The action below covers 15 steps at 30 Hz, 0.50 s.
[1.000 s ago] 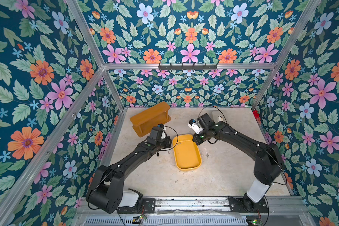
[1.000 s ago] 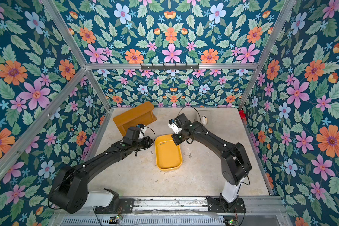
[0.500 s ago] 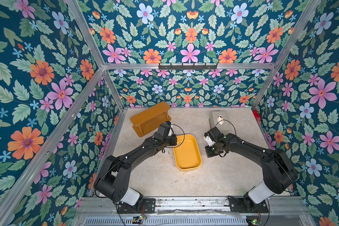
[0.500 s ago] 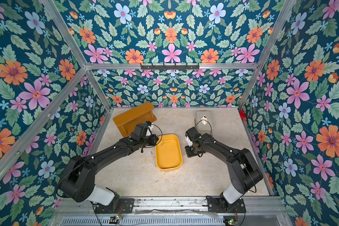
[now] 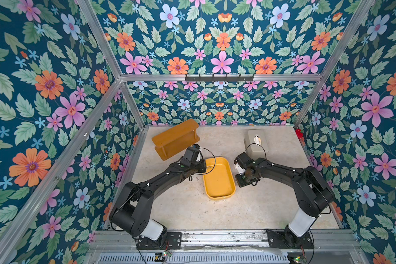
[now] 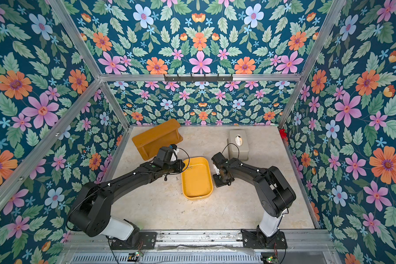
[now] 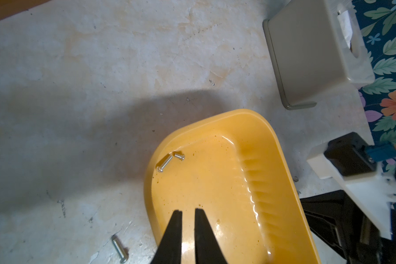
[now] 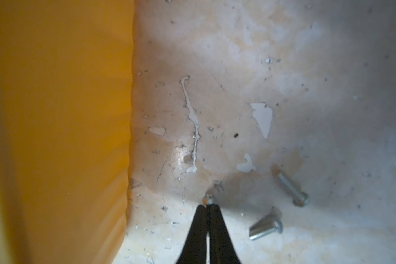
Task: Take out the screws from the storage box
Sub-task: Place the screw at the center of the board, then pick up the screw from the storage box.
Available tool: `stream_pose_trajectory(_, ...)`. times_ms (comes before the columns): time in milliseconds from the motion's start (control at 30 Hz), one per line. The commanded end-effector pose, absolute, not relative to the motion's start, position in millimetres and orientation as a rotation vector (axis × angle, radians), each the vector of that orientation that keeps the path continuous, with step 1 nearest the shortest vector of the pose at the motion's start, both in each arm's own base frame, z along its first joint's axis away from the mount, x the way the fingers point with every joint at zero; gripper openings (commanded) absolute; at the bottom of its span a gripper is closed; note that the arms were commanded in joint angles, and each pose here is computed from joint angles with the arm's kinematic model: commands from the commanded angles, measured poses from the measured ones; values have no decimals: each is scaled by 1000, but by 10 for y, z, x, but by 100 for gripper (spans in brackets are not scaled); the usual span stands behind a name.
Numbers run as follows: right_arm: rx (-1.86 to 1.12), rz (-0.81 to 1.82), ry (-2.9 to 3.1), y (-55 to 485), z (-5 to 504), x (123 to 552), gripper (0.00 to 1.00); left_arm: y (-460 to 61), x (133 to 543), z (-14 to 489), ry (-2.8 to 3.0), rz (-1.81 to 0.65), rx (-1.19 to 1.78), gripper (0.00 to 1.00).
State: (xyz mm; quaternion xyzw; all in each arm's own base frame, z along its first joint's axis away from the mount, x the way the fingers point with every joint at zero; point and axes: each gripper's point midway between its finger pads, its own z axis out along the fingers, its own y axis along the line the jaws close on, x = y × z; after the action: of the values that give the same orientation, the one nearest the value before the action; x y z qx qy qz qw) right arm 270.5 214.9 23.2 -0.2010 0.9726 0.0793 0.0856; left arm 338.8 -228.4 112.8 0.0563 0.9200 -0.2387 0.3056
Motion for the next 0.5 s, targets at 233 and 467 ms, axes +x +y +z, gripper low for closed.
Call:
stream_pose_trajectory(233,-570,191,2824,2143,485,2842,25,-2231,3429,1166,2413,-597,140,21)
stream_pose_trajectory(467,-508,428,2614,2453,1183,2947,28,-2014,3465,1272,2356,-563,62,24)
